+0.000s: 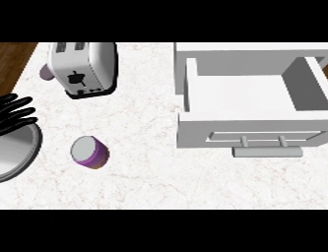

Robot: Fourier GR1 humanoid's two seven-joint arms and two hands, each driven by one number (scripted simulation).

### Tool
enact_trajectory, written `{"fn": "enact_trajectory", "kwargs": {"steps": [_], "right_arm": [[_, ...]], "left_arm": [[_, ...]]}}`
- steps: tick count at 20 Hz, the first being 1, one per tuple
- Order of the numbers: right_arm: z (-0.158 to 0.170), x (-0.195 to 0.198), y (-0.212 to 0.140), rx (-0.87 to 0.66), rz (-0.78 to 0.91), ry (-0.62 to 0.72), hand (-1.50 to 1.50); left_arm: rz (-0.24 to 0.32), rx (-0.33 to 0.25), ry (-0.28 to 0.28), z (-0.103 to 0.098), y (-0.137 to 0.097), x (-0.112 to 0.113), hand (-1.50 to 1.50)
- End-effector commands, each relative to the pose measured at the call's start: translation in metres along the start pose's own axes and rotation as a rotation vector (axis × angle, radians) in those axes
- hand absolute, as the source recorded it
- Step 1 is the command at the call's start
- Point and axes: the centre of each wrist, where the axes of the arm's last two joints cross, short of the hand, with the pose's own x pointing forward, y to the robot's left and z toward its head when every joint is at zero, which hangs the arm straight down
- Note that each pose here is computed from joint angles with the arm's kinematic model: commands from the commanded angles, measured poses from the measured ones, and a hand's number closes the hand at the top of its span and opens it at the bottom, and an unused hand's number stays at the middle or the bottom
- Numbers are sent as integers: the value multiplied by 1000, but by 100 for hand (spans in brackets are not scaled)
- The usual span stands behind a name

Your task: Pick up the can, place it into the drawer and close the drawer

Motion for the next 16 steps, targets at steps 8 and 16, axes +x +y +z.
{"fn": "enact_trajectory", "kwargs": {"steps": [8, 16], "right_arm": [[5, 6, -15, -6, 18, 9, -150], [1, 0, -21, 5, 7, 12, -150]], "left_arm": [[9, 31, 28, -45, -3, -42, -150], [-30, 45, 48, -66, -4, -76, -150]]}}
